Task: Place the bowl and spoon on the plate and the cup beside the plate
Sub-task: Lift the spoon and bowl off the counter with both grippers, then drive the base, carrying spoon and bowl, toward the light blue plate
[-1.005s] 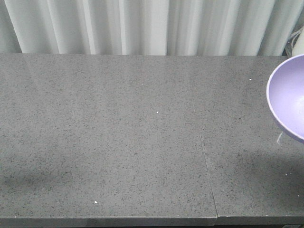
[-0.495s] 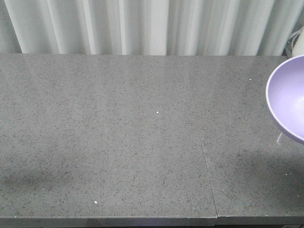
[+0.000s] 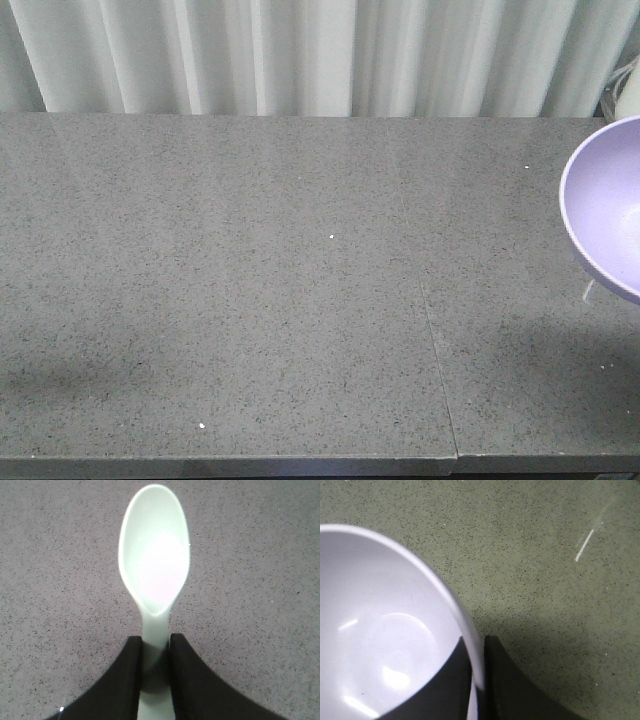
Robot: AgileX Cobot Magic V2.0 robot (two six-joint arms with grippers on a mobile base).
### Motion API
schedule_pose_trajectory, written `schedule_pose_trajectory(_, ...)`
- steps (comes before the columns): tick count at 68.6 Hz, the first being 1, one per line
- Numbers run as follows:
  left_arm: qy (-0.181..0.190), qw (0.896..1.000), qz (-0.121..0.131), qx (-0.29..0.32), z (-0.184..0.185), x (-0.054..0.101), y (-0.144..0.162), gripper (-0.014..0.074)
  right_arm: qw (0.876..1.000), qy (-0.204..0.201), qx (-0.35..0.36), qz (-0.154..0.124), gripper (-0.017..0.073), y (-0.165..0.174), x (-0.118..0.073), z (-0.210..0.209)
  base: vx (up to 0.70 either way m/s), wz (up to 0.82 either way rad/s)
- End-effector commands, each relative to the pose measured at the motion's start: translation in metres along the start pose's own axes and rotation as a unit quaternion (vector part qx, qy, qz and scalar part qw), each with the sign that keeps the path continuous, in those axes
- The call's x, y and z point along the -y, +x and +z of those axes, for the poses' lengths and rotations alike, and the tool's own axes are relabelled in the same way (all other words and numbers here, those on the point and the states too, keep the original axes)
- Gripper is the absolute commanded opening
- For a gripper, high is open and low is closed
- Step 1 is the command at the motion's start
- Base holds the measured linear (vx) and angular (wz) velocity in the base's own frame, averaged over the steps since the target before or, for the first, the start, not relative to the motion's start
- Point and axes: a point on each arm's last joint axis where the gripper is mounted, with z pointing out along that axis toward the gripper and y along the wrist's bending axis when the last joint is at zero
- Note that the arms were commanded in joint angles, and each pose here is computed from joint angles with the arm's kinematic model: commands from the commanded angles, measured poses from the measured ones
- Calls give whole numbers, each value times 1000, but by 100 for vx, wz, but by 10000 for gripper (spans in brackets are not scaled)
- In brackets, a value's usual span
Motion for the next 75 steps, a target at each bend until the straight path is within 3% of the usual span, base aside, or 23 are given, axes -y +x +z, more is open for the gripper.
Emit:
schedule_pose_trajectory(1, 8, 1000, 0, 30, -12, 0, -4, -6, 999, 3, 47, -3, -6, -8, 0, -10, 0, 0)
schedule_pose_trajectory(75, 8, 1000, 0, 30, -12, 0, -4, -6, 999, 3, 47, -3, -6, -8, 0, -10, -2, -10)
